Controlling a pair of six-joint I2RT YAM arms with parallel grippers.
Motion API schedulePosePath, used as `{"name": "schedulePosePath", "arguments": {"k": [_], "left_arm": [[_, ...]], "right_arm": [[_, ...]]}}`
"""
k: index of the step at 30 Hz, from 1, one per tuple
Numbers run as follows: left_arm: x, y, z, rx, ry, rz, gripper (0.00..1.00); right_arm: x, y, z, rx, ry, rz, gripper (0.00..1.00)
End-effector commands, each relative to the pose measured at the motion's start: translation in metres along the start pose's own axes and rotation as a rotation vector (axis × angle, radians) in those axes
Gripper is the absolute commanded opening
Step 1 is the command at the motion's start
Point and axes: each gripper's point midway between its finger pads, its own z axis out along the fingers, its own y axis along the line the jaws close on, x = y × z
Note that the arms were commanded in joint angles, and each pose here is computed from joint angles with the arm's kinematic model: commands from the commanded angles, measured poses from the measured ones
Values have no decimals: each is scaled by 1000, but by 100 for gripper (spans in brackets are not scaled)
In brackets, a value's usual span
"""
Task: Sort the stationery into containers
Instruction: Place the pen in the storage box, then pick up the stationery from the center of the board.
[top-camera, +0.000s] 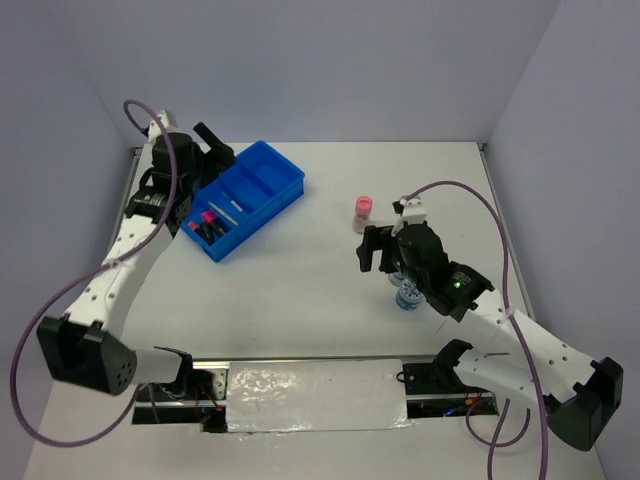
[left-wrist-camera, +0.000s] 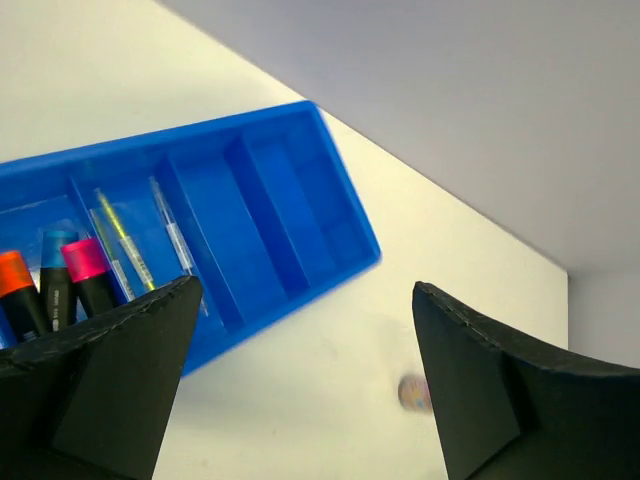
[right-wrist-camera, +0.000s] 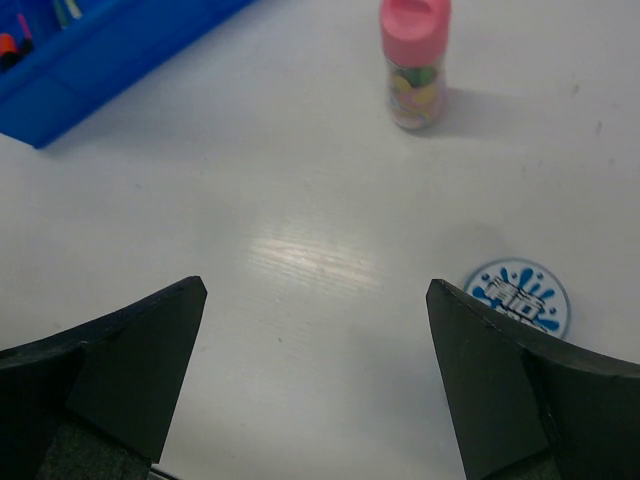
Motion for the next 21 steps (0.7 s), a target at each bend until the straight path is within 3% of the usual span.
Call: {"name": "schedulePosePath", "arguments": {"k": [1,3,7,8,10,13,18,21], "left_arm": [[28,-16,-47,117,130,143,99],[45,-19,-63,152,178,211,99],[96,-58,-110,390,260,354,99],[97,-75,-112,473,216,384,99],[127,-97,-115,592,246,425,99],[162,-118,-105,653,273,467,99],[211,-171,-91,761,142,511,99],[233,-180,-68,724,58,529,99]], "right_arm": [[3,-24,-8,105,39,67,100],[8,-33,-10,131,55,78,100],[29,-40,-15,131,102,145,99],[26,-36,-22,95,73,162,99],[24,-39,-34,91,36,202,99],[15,-45,-54,110,-4,242,99],[1,-43,-77,64,-56,232,99],[-2,-38,-83,31,-61,219,100]]}}
